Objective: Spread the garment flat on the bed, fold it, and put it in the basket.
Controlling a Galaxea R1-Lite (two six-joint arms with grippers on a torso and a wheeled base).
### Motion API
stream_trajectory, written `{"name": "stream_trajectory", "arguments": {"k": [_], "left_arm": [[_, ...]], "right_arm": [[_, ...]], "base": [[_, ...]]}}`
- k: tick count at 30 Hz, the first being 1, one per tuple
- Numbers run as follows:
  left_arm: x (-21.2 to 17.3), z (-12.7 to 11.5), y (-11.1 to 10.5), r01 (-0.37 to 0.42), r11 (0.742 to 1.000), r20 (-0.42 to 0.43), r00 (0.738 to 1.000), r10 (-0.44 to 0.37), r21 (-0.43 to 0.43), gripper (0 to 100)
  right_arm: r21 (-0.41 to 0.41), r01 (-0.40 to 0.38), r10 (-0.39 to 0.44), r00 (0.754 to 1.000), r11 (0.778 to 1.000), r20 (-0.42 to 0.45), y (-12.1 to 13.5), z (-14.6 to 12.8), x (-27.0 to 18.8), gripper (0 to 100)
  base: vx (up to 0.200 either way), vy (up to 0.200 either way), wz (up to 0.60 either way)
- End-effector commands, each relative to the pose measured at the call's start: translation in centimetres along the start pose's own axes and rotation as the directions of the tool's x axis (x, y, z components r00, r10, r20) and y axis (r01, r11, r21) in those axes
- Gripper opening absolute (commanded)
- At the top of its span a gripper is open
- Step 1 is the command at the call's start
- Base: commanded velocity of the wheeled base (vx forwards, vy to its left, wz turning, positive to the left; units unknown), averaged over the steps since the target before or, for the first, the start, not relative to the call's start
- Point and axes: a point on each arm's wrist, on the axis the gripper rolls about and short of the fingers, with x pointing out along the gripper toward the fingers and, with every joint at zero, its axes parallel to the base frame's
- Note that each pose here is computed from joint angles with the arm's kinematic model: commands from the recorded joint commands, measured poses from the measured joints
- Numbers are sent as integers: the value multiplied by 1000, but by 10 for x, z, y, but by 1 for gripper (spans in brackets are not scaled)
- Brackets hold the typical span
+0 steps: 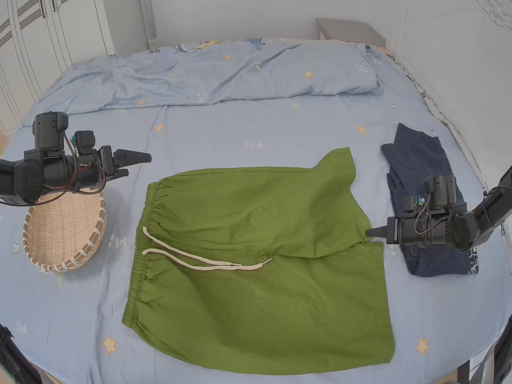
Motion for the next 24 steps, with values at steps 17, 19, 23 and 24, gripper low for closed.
{"name": "stream_trajectory", "arguments": {"k": [17, 19, 23, 24], "left_arm": [[4, -3, -1, 6, 1000, -17, 1000, -6, -4, 100], [5, -5, -1, 7, 1000, -23, 1000, -7, -9, 100], [4, -8, -2, 6, 1000, -32, 999, -6, -18, 100], [3, -10, -2, 4, 1000, -39, 999, -5, -25, 100]], "right_arm": [[57, 72, -74, 997, 996, 27, -8, -33, -48, 0], [59, 74, -75, 997, 996, 18, -8, -36, -48, 0], [67, 79, -80, 997, 995, 10, -8, -39, -49, 0], [70, 80, -81, 997, 994, 5, -8, -41, -49, 100]], "base": [[0, 0, 0], [0, 0, 0], [0, 0, 0], [0, 0, 0]]}}
